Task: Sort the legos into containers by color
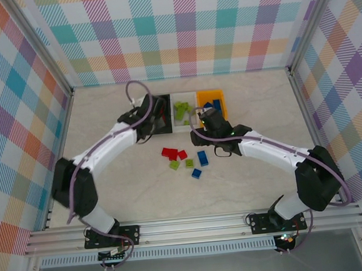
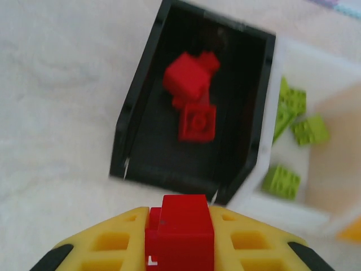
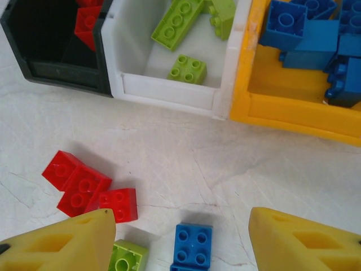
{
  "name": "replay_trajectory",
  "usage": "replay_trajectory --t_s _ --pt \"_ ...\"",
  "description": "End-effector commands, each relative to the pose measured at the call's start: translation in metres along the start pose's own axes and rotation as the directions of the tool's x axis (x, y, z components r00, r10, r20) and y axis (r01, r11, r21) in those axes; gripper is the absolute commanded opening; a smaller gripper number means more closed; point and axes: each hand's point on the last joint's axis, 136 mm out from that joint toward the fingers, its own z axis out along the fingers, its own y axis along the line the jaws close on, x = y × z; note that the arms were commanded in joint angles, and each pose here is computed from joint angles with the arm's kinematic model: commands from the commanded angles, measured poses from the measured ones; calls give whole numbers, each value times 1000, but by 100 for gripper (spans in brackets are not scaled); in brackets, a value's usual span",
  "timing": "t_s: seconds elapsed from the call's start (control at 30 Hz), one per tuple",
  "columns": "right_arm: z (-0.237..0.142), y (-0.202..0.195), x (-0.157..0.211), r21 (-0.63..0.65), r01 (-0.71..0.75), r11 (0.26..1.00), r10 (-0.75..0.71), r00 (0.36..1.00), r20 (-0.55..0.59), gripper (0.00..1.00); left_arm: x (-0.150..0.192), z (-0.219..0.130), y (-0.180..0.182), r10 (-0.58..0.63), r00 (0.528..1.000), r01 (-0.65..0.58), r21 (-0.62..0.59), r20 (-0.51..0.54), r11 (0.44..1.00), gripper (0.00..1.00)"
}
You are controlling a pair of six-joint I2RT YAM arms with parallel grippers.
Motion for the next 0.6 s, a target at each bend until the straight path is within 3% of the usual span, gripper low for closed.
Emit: replay_trajectory --t_s 0.0,0.23,0.33,0.5,0.57 --pt "-6 -4 8 6 -20 1000 20 1000 -6 64 -15 40 11 44 999 -43 -145 7 988 18" --pt "-13 -11 36 -4 -38 999 37 997 -67 65 -29 90 -1 50 997 -60 -217 -50 974 18" --pt "-12 -15 53 3 -51 999 51 992 -117 66 -28 96 -6 36 997 -49 -202 -68 978 25" --pt "7 -21 80 42 -60 997 67 974 -215 67 -33 67 -18 14 999 -17 -112 -30 994 71" --pt "17 -20 86 41 -64 997 72 968 -241 67 -36 47 -20 5 1000 -6 -72 -7 997 78"
